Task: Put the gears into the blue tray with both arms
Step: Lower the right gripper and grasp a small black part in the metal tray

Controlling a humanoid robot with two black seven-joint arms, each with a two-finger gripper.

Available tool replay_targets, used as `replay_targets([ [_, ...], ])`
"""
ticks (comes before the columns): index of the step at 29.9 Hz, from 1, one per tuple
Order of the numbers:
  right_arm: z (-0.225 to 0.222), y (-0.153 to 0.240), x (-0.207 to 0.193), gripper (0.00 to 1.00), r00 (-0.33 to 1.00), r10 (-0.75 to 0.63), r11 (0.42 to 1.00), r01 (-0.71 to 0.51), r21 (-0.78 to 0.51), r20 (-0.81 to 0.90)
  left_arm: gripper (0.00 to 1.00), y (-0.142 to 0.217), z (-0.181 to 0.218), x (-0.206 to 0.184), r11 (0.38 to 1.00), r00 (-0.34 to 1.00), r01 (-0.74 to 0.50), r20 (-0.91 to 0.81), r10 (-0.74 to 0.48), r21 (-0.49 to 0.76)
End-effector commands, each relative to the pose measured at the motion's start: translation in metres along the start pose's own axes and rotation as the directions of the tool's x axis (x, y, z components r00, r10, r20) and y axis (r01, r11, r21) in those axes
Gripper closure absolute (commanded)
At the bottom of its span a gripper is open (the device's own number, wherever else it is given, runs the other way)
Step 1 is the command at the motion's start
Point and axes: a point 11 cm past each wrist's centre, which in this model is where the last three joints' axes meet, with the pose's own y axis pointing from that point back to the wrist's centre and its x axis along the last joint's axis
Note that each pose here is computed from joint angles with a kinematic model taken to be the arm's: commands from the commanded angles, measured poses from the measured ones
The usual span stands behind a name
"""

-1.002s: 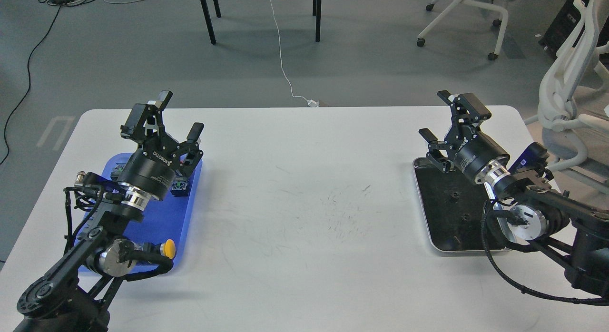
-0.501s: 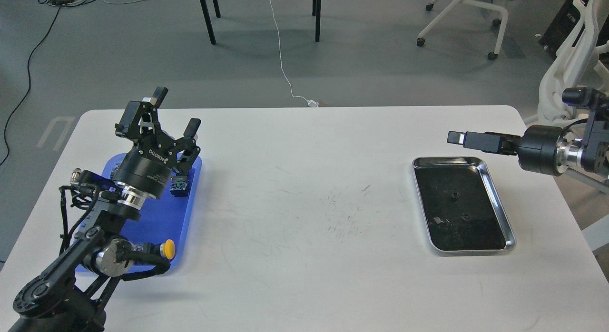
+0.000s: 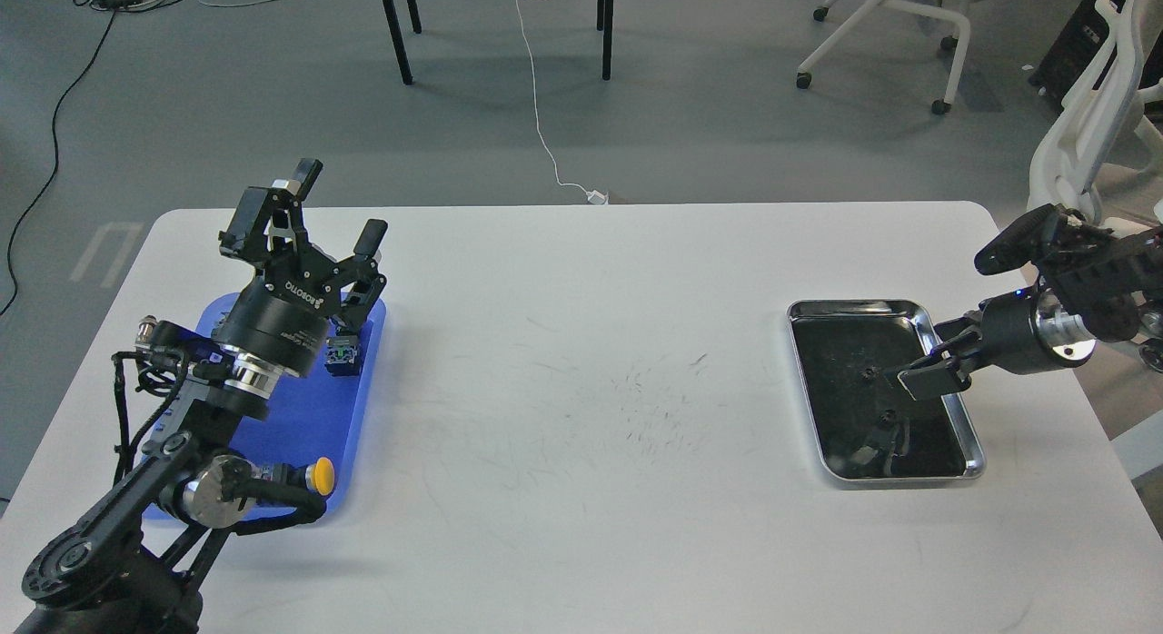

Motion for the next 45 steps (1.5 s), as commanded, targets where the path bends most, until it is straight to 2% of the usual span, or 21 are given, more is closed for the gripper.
replay_targets([
  [1, 0.002, -0.011, 0.005, 0.17, 0.999, -0.016, 1.0, 0.015, -0.018, -0.032, 0.02, 0.0, -0.001, 0.0, 1.0, 1.0, -0.001, -0.002, 0.001, 0.0],
  [3, 0.0, -0.016, 0.014, 0.25, 0.998, 0.005, 1.0, -0.006, -0.022, -0.06, 0.02, 0.0, 0.0, -0.001, 1.0, 1.0, 0.001, -0.004, -0.001, -0.001],
  [6, -0.003, -0.025, 0.02, 0.32, 0.997, 0.002, 1.0, -0.004, -0.022, -0.078, 0.02, 0.0, 0.0, -0.003, 1.0, 1.0, 0.005, -0.007, -0.005, -0.003],
  [13, -0.004, -0.038, 0.015, 0.34, 0.992, -0.047, 0.998, 0.043, -0.039, -0.117, 0.02, 0.002, 0.0, -0.002, 1.0, 1.0, 0.003, -0.006, -0.003, -0.001],
  [20, -0.005, -0.042, 0.009, 0.36, 0.992, -0.057, 0.998, 0.053, -0.033, -0.112, 0.02, 0.001, -0.001, -0.005, 1.0, 1.0, 0.007, -0.009, -0.007, -0.002],
  [23, -0.009, -0.046, 0.006, 0.4, 0.992, -0.054, 0.998, 0.052, -0.023, -0.117, 0.02, 0.001, -0.001, -0.005, 1.0, 1.0, 0.008, -0.009, -0.008, -0.002],
  [31, -0.01, -0.05, 0.006, 0.41, 0.991, -0.059, 0.998, 0.057, -0.024, -0.121, 0.02, 0.002, -0.002, -0.005, 1.0, 1.0, 0.006, -0.013, -0.006, -0.002],
  [36, -0.014, -0.055, 0.002, 0.47, 0.99, -0.067, 0.998, 0.066, -0.015, -0.122, 0.02, 0.002, -0.002, -0.005, 1.0, 1.0, 0.006, -0.012, -0.006, 0.0],
  [42, -0.013, -0.056, 0.002, 0.68, 0.99, -0.068, 0.998, 0.066, -0.018, -0.121, 0.02, 0.005, -0.003, -0.003, 1.0, 1.0, 0.001, -0.009, -0.001, 0.007],
  [44, -0.014, -0.056, 0.002, 0.7, 0.99, -0.068, 0.998, 0.067, -0.016, -0.122, 0.02, 0.006, -0.004, -0.003, 1.0, 1.0, -0.001, -0.01, 0.001, 0.009],
  [45, -0.014, -0.057, 0.002, 0.75, 0.99, -0.068, 0.998, 0.067, -0.015, -0.121, 0.02, 0.006, -0.004, -0.003, 1.0, 1.0, -0.001, -0.011, 0.001, 0.009],
])
